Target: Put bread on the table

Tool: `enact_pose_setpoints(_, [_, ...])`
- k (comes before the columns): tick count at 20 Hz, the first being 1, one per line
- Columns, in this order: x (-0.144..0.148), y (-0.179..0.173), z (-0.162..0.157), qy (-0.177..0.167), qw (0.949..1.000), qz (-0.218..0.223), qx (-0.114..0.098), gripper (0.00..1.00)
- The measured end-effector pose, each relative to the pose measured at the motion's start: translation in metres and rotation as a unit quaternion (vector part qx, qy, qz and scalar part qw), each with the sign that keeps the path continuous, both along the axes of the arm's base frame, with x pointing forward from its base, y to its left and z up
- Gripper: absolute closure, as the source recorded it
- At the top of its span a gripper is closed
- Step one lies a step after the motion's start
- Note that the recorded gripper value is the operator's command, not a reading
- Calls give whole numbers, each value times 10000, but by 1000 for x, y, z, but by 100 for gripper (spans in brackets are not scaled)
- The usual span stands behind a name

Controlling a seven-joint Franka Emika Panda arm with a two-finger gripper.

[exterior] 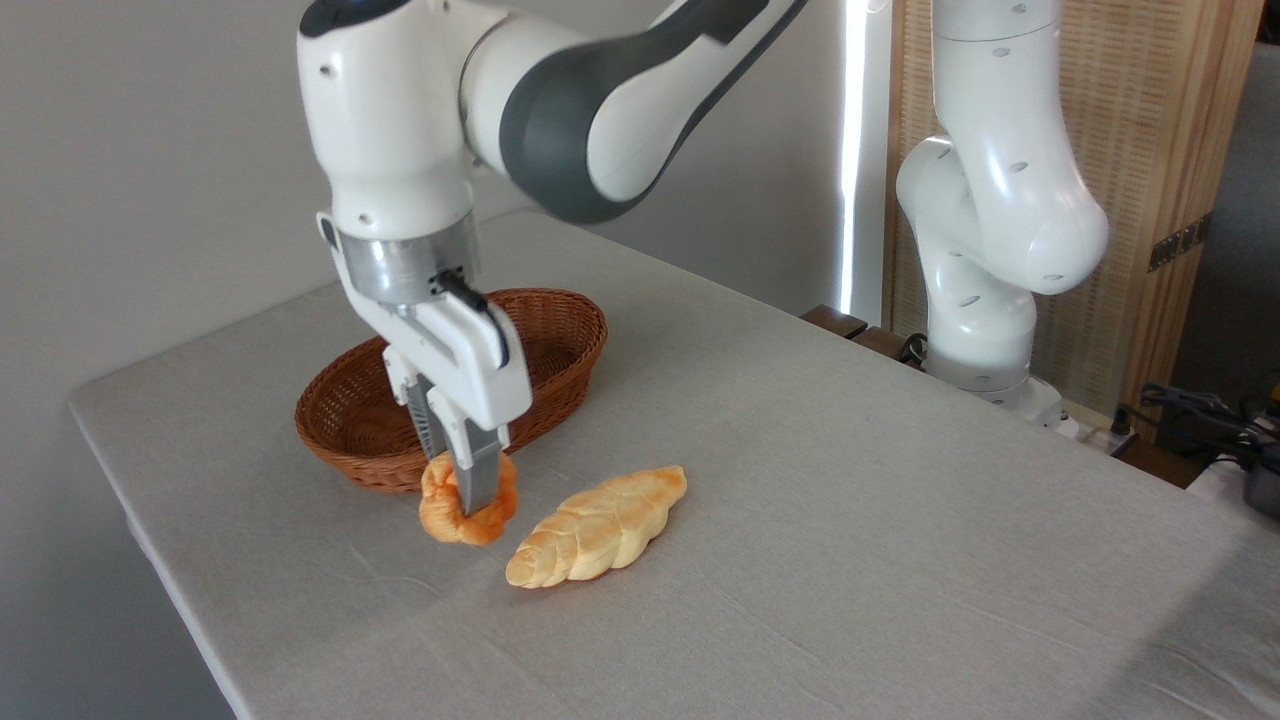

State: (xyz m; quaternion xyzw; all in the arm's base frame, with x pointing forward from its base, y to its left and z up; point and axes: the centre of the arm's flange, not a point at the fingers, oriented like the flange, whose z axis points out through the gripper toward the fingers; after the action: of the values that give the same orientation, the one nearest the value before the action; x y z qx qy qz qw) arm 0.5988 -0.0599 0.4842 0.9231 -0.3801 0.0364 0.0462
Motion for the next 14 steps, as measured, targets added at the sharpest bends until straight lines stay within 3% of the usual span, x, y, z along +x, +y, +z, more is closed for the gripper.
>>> enact_pose_setpoints(7, [9, -34, -42, 182, 9996, -220, 32, 0])
enact_pose_setpoints(14, [11, -37, -37, 122, 9996, -241, 23, 0])
